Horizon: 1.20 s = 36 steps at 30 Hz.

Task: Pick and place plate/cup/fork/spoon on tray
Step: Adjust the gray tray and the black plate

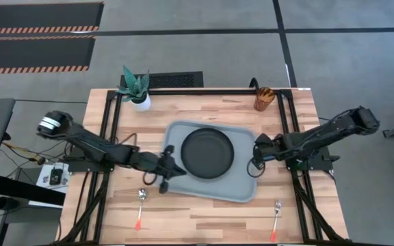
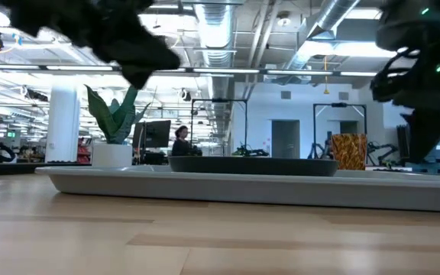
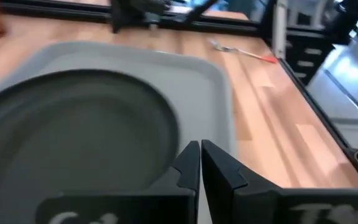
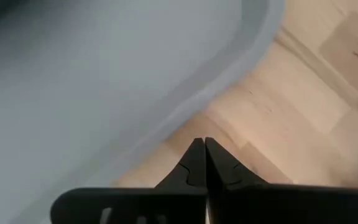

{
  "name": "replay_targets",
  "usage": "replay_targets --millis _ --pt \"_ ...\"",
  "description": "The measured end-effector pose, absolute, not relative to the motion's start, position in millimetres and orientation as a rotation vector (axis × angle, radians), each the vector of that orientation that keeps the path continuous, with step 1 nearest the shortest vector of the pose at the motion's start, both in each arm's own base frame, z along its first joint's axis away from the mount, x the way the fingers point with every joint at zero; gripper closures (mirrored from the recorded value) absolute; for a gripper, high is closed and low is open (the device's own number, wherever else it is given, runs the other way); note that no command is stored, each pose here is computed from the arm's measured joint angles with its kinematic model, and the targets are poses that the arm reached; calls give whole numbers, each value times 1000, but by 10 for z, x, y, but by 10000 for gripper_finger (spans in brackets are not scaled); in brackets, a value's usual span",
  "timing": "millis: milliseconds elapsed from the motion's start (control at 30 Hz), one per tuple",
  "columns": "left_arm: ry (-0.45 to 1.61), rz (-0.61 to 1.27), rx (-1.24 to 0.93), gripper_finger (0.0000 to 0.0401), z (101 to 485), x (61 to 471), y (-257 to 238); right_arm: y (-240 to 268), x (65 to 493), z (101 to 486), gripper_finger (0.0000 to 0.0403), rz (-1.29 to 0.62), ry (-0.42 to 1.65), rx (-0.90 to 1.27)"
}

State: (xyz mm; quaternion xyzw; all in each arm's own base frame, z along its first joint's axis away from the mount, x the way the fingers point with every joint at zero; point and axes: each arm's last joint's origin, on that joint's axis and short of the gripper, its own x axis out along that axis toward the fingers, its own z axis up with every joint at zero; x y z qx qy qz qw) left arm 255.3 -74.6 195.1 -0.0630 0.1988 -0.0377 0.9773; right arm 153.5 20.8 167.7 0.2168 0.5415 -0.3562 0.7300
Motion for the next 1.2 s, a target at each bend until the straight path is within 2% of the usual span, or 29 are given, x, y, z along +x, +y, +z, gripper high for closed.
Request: replay_targets --millis 233,533,700,1200 --pt "436 94 -240 401 1746 1942 -518 -30 1609 1539 398 -900 1287 507" --pt "693 295 -286 401 1521 1487 -351 -264 1749 1441 398 -910 1253 533" --pt "812 371 -322 401 1407 1414 -342 -328 1811 1372 398 -904 1255 522" --pt "858 413 -346 401 1251 1515 -399 -535 1903 1270 398 -892 1234 492"
